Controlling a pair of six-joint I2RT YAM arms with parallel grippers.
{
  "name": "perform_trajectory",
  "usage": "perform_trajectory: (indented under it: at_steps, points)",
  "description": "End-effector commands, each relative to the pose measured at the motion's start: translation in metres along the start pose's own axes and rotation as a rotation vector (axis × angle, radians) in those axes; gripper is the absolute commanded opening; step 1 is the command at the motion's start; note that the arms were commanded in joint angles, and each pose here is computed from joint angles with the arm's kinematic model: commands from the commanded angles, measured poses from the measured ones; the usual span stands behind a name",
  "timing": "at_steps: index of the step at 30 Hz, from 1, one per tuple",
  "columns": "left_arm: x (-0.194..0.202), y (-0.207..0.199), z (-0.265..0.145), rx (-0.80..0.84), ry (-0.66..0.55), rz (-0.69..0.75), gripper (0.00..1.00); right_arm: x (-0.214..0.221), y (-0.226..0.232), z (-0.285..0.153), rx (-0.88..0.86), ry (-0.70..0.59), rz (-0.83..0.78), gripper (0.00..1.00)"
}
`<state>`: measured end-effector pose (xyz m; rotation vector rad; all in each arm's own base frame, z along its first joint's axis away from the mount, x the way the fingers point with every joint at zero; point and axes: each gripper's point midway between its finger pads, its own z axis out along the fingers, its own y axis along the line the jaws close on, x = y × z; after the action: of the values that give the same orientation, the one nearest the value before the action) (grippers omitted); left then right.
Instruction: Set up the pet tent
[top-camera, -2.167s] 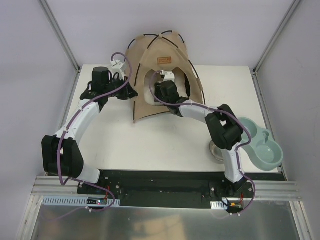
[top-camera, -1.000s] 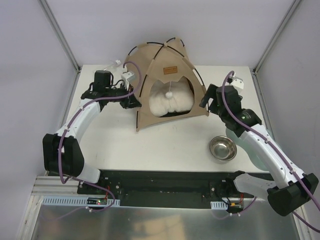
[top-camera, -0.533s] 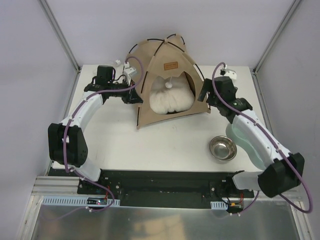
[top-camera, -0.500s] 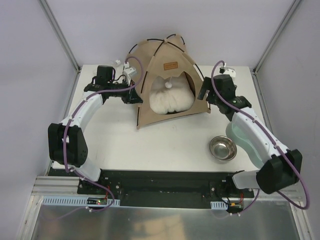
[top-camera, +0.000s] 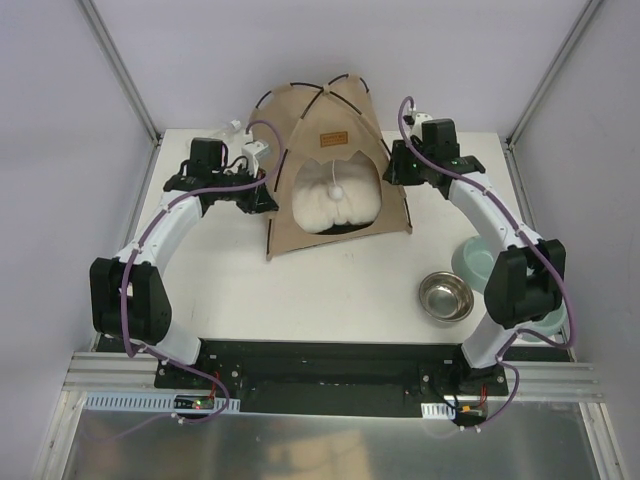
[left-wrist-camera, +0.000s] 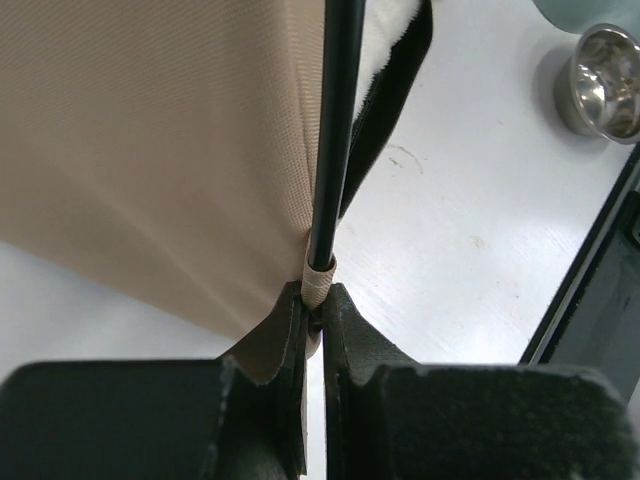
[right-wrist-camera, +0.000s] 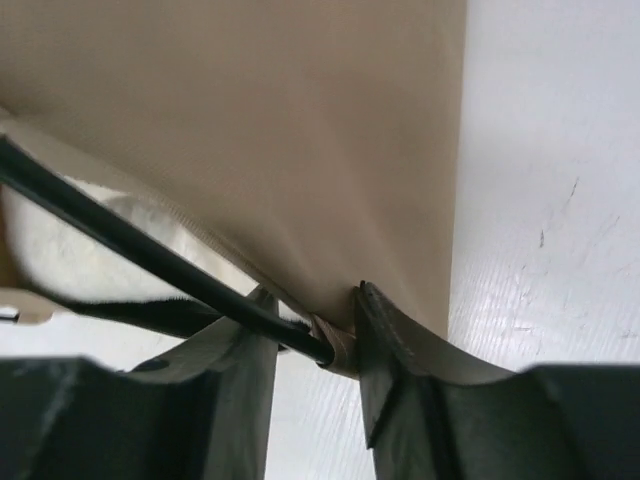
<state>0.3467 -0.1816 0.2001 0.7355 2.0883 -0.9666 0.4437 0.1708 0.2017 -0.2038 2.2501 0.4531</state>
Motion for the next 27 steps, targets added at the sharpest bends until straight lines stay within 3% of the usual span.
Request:
perform_trajectory:
  at_steps: [1, 4, 7, 11, 16, 19, 22, 23, 25, 27]
  points:
    - [-0.013, 0.013, -0.01, -0.095, -0.029, -0.001, 0.0, 0.003, 0.023, -0.023, -0.081, 0.014, -0.063, 0.35]
    - [-0.018, 0.019, -0.009, -0.119, -0.031, -0.005, 0.0, 0.009, 0.019, -0.038, -0.033, -0.018, -0.074, 0.22]
    - [-0.026, 0.025, -0.004, -0.122, -0.033, -0.02, 0.0, 0.012, 0.012, -0.055, 0.022, -0.05, -0.068, 0.17]
    - [-0.036, 0.034, 0.01, -0.115, -0.028, -0.068, 0.0, 0.012, -0.003, -0.07, 0.115, -0.114, -0.054, 0.15]
    - [-0.044, 0.039, 0.034, -0.12, -0.007, -0.085, 0.0, 0.01, -0.039, -0.062, 0.271, -0.096, -0.05, 0.18]
    - [-0.048, 0.048, 0.038, -0.167, -0.012, -0.124, 0.02, 0.007, -0.042, -0.059, 0.28, -0.076, -0.041, 0.32]
    - [-0.052, 0.055, 0.029, -0.238, -0.028, -0.113, 0.26, -0.004, -0.035, -0.08, 0.275, -0.125, 0.007, 0.71]
    - [-0.052, 0.057, 0.026, -0.261, -0.033, -0.107, 0.39, -0.005, -0.035, -0.089, 0.29, -0.136, 0.036, 0.8]
    - [-0.055, 0.059, 0.016, -0.317, -0.049, -0.085, 0.59, -0.009, -0.031, -0.113, 0.302, -0.159, 0.108, 0.91]
    - [-0.06, 0.062, 0.002, -0.383, -0.075, -0.069, 0.68, 0.0, -0.029, -0.133, 0.311, -0.149, 0.176, 0.96]
